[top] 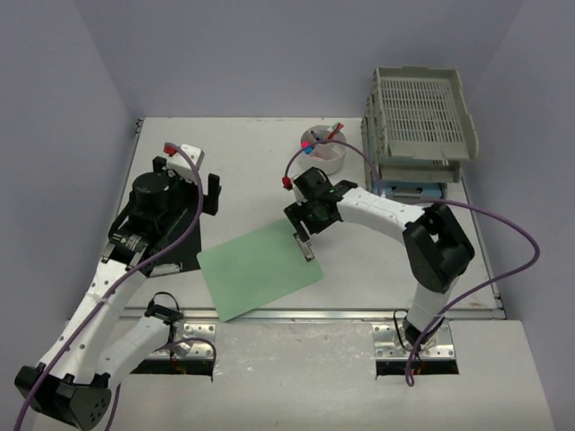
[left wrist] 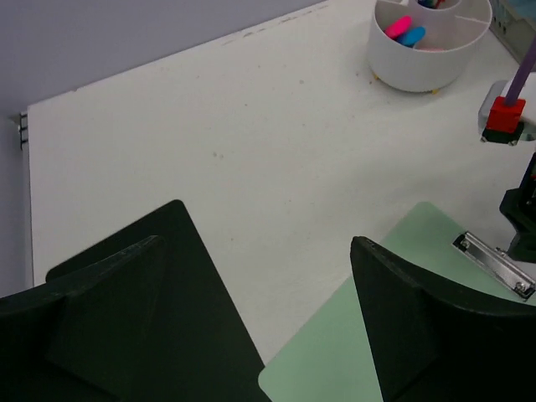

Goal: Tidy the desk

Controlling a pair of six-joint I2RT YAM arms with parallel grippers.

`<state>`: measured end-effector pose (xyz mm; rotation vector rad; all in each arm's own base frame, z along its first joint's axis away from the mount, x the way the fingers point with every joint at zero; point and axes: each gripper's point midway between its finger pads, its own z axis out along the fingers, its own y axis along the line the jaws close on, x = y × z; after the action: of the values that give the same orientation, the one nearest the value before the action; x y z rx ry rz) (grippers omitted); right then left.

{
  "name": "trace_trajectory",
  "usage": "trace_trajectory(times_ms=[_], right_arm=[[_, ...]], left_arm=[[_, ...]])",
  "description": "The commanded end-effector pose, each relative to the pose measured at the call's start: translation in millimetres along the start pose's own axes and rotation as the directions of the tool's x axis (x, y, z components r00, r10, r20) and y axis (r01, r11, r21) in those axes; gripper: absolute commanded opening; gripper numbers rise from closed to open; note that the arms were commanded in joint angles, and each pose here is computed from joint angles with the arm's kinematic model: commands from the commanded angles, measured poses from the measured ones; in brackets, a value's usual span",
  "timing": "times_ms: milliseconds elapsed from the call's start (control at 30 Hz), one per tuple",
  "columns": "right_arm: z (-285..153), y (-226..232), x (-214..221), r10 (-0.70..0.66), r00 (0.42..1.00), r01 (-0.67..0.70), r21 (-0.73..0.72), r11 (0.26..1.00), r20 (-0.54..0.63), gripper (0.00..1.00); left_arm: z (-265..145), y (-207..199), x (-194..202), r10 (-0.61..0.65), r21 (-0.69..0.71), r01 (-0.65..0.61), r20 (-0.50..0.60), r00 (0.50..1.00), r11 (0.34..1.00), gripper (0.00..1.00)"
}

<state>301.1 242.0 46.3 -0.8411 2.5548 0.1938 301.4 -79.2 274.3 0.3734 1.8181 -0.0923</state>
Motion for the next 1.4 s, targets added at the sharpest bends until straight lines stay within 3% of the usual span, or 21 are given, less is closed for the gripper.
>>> trace_trajectory(times_ms=[0, 500, 667, 767, 833, 900, 1200, 1367], right_arm=[[8.0, 3.4, 6.2, 0.179, 0.980, -0.176, 0.047, 0.983, -0.085, 0.72], [47.4, 17.2, 14.5, 0.155, 0.975, -0.151, 0.038, 0.988, -0.156, 0.71], [53.1, 18.2, 29.2, 0.186, 0.962, -0.180, 0.051, 0.982, -0.199, 0.56], [54.2, 18.1, 41.8, 0.212, 0.950, -0.202, 0.068, 0.977, -0.229, 0.34], [52.9, 15.6, 55.0, 0.240, 0.936, -0.224, 0.093, 0.970, -0.257, 0.10], [49.4, 11.2, 60.8, 0.278, 0.923, -0.258, 0.107, 0.960, -0.267, 0.02], [9.4, -11.7, 89.4, 0.525, 0.798, -0.513, 0.126, 0.849, -0.295, 0.00], [-16.2, -6.8, 124.8, 0.651, 0.676, -0.638, 0.167, 0.751, -0.344, 0.00]], left_arm=[[-13.6, 6.0, 7.4, -0.230, -0.079, 0.231, 0.021, 0.973, 0.970, 0.90], [-6.2, 2.5, 34.3, -0.253, -0.085, 0.253, 0.015, 0.967, 0.964, 0.93], [-1.7, 3.0, 38.8, -0.255, -0.091, 0.255, 0.009, 0.967, 0.963, 0.94], [0.4, 4.0, 38.9, -0.253, -0.096, 0.253, 0.008, 0.967, 0.963, 0.94], [1.8, 5.3, 40.1, -0.247, -0.104, 0.247, 0.004, 0.969, 0.964, 0.95], [2.8, 6.3, 40.2, -0.246, -0.109, 0.245, 0.005, 0.969, 0.963, 0.95], [7.5, 6.5, 38.6, -0.271, -0.115, 0.270, 0.005, 0.963, 0.956, 0.96], [11.5, 6.5, 35.4, -0.289, -0.119, 0.286, -0.003, 0.957, 0.951, 0.96]])
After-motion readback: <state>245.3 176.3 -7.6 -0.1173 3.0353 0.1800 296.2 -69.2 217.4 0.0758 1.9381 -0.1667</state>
